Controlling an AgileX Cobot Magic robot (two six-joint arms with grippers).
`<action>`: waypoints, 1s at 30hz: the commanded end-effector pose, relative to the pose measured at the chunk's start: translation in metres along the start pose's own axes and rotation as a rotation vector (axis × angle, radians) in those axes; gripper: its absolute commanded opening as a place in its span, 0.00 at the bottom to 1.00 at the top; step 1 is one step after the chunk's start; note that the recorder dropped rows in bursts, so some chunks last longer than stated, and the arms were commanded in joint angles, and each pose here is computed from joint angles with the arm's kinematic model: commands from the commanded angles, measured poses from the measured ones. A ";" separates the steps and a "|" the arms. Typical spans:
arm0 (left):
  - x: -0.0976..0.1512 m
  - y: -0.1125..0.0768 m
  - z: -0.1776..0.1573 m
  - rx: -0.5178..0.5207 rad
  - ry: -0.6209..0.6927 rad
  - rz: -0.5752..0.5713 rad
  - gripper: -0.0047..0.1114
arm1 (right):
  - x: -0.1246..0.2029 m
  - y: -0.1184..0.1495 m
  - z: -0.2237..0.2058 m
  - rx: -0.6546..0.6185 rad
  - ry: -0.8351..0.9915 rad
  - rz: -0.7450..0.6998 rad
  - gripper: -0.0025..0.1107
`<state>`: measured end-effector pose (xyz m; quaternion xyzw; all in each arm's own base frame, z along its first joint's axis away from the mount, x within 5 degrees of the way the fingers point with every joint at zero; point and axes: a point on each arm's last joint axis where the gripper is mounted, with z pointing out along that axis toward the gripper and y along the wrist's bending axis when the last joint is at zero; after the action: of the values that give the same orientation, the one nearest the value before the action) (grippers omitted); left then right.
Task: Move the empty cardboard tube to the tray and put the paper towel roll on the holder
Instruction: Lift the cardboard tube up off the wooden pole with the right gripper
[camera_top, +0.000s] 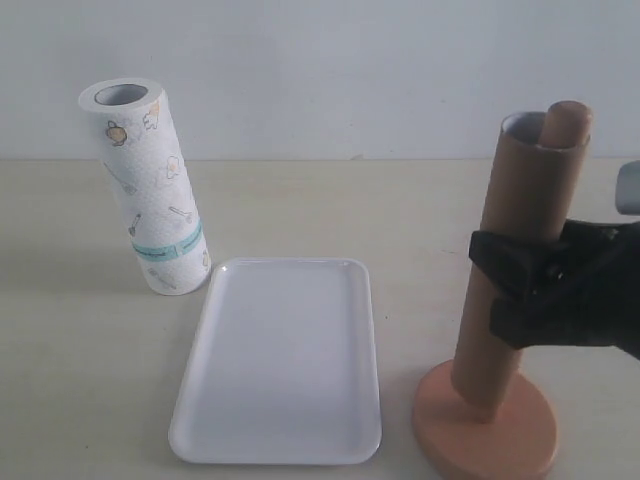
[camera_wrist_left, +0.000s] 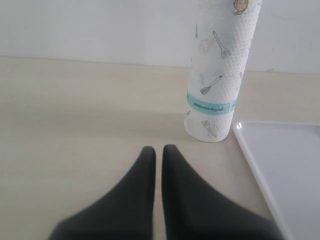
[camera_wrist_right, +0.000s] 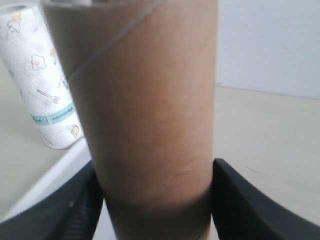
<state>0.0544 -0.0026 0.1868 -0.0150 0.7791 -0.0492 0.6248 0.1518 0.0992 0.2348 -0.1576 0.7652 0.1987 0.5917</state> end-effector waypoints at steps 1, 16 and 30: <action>0.000 0.000 0.000 0.006 -0.012 -0.003 0.08 | -0.026 0.005 -0.012 -0.034 -0.080 0.000 0.02; 0.000 0.000 0.000 0.006 -0.012 -0.003 0.08 | -0.101 0.016 -0.066 -0.116 -0.277 -0.072 0.02; 0.000 0.000 0.000 0.006 -0.012 -0.003 0.08 | -0.174 0.024 -0.104 -0.134 -0.490 -0.112 0.02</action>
<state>0.0544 -0.0026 0.1868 -0.0150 0.7791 -0.0492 0.6248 0.1001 0.0724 0.4180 -0.1855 0.5906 0.2477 0.7453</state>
